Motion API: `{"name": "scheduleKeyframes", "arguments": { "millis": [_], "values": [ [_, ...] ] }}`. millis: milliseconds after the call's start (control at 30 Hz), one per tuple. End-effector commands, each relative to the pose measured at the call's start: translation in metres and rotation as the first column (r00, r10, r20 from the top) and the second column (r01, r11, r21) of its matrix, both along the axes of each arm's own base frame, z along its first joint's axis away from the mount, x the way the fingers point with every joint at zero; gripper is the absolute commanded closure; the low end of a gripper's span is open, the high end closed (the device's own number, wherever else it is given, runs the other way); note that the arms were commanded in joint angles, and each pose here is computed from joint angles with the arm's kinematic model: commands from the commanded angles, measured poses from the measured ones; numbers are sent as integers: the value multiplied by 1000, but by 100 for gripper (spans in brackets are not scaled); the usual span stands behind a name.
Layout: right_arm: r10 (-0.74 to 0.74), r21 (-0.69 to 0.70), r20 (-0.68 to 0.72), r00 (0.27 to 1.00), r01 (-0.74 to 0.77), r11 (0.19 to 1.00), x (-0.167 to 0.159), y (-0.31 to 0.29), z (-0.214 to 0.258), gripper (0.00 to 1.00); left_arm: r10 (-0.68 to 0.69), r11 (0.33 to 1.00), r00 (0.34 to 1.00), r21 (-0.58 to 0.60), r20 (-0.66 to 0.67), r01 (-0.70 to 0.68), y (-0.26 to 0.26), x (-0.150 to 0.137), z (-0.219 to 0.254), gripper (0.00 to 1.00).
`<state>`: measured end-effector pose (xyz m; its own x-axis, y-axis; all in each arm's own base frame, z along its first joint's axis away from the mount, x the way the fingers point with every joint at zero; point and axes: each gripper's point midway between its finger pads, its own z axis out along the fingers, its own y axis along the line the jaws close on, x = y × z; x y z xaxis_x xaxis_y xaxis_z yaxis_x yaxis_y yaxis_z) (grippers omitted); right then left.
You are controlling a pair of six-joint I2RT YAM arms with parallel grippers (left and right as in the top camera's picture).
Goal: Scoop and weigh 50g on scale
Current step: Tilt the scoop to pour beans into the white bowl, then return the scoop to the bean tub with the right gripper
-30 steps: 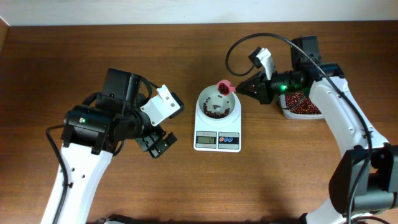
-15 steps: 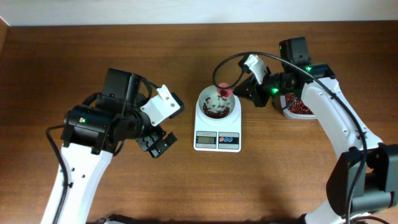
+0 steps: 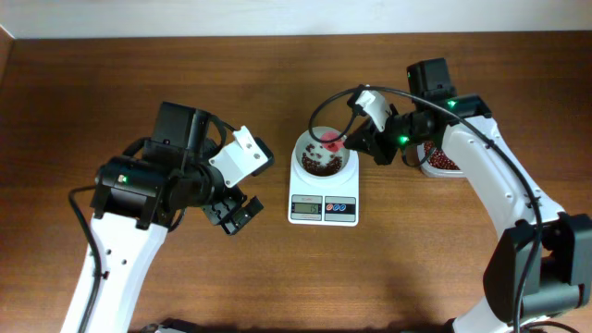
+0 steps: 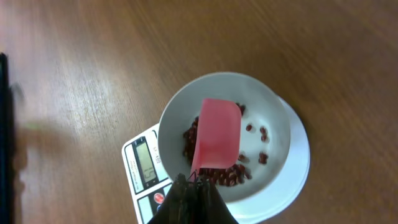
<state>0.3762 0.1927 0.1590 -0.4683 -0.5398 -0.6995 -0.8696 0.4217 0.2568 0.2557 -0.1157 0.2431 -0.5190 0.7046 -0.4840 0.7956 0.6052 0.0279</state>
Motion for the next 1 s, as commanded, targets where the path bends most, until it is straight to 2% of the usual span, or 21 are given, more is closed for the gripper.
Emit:
{"name": "scheduleKeyframes", "arguments": {
  "millis": [0, 67, 133, 233, 300, 333, 400, 500, 567, 600, 633, 667, 700, 733, 800, 867, 967],
  "values": [
    [-34, -46, 42, 999, 36, 998, 6, 2, 4, 96, -18, 1000, 1000, -10, 16, 18, -1, 2, 4, 1],
    [-12, -23, 54, 998, 14, 1000, 6, 6, 8, 96, -18, 1000, 1000, -10, 16, 18, -1, 2, 4, 1],
    [-90, -73, 53, 995, 93, 993, 16, -3, 3, 96, -18, 1000, 1000, -10, 16, 18, -1, 2, 4, 1],
    [-90, -86, 46, 995, 94, 992, 15, -5, 0, 96, -18, 1000, 1000, -10, 16, 18, -1, 2, 4, 1],
    [-35, -47, 24, 999, 36, 998, 3, 2, 4, 96, -18, 1000, 1000, -10, 16, 18, -2, 2, 4, 1],
    [-58, -82, 44, 997, 62, 995, 9, -3, 0, 96, -18, 1000, 1000, -10, 16, 18, -1, 2, 4, 1],
    [-36, -43, 19, 999, 37, 998, 2, 2, 4, 96, -18, 1000, 1000, -10, 16, 18, -1, 2, 4, 1],
    [-60, -71, 25, 998, 61, 996, 6, -2, 1, 96, -18, 1000, 1000, -10, 16, 18, -1, 2, 4, 1],
    [83, 15, 44, 996, -84, 996, -13, 11, 11, 96, -18, 1000, 1000, -10, 16, 18, -1, 2, 4, 1],
    [51, -46, 81, 995, -48, 998, -2, 4, 5, 96, -18, 1000, 1000, -10, 16, 18, -1, 2, 4, 1],
    [-58, -121, 87, 995, 69, 990, 15, -9, -2, 96, -18, 1000, 1000, -10, 16, 18, -1, 2, 4, 1],
    [-151, -149, 74, 986, 161, 976, 25, -16, -4, 96, -18, 1000, 1000, -10, 16, 18, -1, 2, 4, 1],
    [-167, -143, 60, 984, 174, 974, 25, -16, -4, 96, -18, 1000, 1000, -10, 16, 18, -1, 2, 4, 1],
    [-130, -102, 22, 991, 132, 986, 15, -9, -2, 96, -18, 1000, 1000, -10, 16, 18, -1, 2, 4, 1],
    [47, -19, 49, 998, -46, 999, -6, 7, 7, 96, -18, 1000, 1000, -10, 16, 18, -1, 2, 4, 1],
    [9, -66, 79, 997, -4, 998, 5, 1, 3, 96, -18, 1000, 1000, -10, 16, 18, -1, 2, 4, 1],
    [-70, -68, 45, 997, 73, 995, 10, -4, 5, 96, -18, 1000, 1000, -10, 16, 18, -1, 2, 4, 1]
  ]
}}
